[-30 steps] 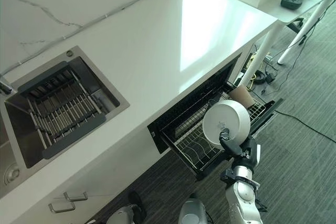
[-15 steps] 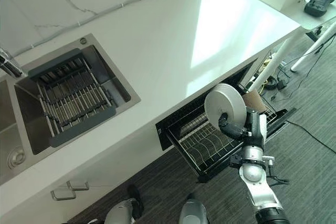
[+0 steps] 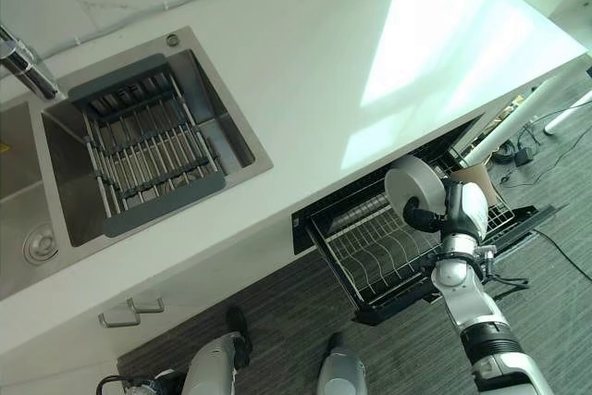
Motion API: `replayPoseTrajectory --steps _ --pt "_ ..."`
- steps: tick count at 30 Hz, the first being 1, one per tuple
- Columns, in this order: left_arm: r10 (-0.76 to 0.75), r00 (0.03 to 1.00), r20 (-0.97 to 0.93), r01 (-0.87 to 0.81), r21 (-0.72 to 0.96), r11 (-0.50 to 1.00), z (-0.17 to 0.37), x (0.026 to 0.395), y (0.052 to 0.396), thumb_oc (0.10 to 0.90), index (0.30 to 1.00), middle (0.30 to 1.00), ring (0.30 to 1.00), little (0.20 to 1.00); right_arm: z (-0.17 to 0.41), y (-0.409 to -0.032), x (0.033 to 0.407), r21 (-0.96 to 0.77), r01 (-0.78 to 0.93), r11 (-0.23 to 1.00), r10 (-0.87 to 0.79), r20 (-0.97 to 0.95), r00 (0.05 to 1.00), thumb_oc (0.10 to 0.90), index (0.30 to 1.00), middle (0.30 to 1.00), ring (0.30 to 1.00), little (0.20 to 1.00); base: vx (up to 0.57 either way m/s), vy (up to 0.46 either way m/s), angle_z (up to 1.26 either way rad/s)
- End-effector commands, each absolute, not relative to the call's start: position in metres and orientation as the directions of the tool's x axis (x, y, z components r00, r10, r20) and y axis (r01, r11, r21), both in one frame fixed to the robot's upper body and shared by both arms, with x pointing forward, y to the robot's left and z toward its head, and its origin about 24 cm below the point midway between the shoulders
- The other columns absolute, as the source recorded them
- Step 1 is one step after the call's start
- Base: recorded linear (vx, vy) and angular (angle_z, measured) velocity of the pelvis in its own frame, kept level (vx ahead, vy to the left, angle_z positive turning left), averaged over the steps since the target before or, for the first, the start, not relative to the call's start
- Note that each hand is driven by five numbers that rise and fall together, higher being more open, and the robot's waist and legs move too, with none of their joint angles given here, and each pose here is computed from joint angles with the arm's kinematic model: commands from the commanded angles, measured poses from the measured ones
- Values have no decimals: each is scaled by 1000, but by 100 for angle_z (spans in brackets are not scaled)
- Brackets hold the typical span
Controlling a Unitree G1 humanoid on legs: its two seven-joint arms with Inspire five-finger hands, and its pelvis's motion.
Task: Place the dishes in the dishwasher.
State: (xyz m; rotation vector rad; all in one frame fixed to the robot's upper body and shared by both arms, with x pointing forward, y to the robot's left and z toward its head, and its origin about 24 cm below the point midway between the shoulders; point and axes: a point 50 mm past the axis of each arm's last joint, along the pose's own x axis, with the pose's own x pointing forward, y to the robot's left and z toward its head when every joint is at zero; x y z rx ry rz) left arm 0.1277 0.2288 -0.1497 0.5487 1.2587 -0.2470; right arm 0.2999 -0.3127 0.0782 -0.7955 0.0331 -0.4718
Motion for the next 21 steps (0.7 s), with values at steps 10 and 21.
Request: replayPoseTrajectory --steps 10,21 --pt "60 432 -900 436 266 860 -129 177 227 800 900 900 900 900 203 -307 340 -540 788 296 -387 686 616 400 300 300 300 300 -142 21 9" --pt "39 510 -859 425 292 857 -118 203 220 800 900 900 900 900 200 -292 352 -552 826 112 -303 773 557 400 300 300 300 300 -77 18 -1"
